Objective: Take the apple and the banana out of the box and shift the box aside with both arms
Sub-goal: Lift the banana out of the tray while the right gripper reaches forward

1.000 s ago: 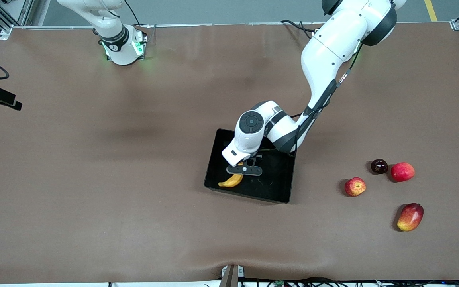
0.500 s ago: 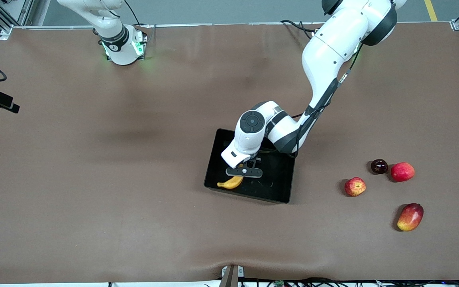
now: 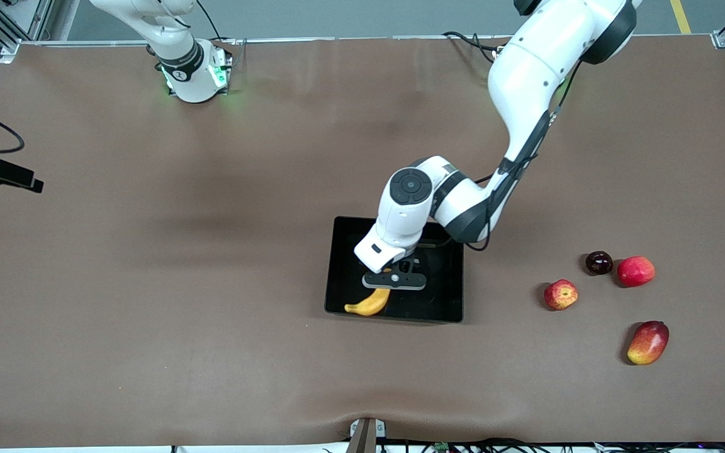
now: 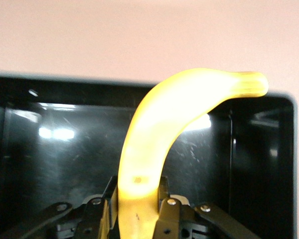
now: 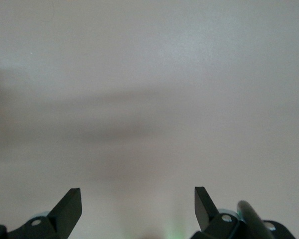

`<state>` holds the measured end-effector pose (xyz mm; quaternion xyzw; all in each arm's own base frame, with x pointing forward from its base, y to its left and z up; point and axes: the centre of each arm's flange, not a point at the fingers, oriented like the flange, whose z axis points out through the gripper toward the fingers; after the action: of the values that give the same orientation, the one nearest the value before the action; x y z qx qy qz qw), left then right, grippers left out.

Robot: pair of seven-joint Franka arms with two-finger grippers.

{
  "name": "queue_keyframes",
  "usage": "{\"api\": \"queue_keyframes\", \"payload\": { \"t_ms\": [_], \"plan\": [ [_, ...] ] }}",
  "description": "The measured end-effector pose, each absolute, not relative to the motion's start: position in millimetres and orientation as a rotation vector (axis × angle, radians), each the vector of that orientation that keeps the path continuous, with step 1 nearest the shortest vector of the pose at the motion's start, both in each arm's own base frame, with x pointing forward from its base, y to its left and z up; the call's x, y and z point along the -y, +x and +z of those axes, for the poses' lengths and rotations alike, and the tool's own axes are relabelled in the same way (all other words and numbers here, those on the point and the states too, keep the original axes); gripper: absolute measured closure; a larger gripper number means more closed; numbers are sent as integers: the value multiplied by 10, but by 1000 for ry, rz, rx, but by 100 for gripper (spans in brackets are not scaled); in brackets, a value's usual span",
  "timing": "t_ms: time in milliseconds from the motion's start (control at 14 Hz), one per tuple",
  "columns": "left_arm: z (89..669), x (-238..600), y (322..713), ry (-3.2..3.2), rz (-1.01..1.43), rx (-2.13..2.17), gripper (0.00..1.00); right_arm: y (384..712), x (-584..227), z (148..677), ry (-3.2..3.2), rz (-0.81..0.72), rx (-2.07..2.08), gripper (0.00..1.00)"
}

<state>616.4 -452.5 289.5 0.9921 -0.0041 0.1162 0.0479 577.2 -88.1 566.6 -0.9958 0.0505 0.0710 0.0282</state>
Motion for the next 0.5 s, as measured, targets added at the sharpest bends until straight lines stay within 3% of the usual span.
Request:
{"api": "queue_keyframes", "payload": {
  "t_ms": [214, 500],
  "plan": [
    [3348, 3987, 6460, 3080, 377, 3, 66, 5860, 761, 5442, -3024, 277, -134, 0],
    [3690, 3134, 6778, 3165, 331, 126, 66, 5938, -23, 5189, -2940, 361, -158, 0]
  ]
}}
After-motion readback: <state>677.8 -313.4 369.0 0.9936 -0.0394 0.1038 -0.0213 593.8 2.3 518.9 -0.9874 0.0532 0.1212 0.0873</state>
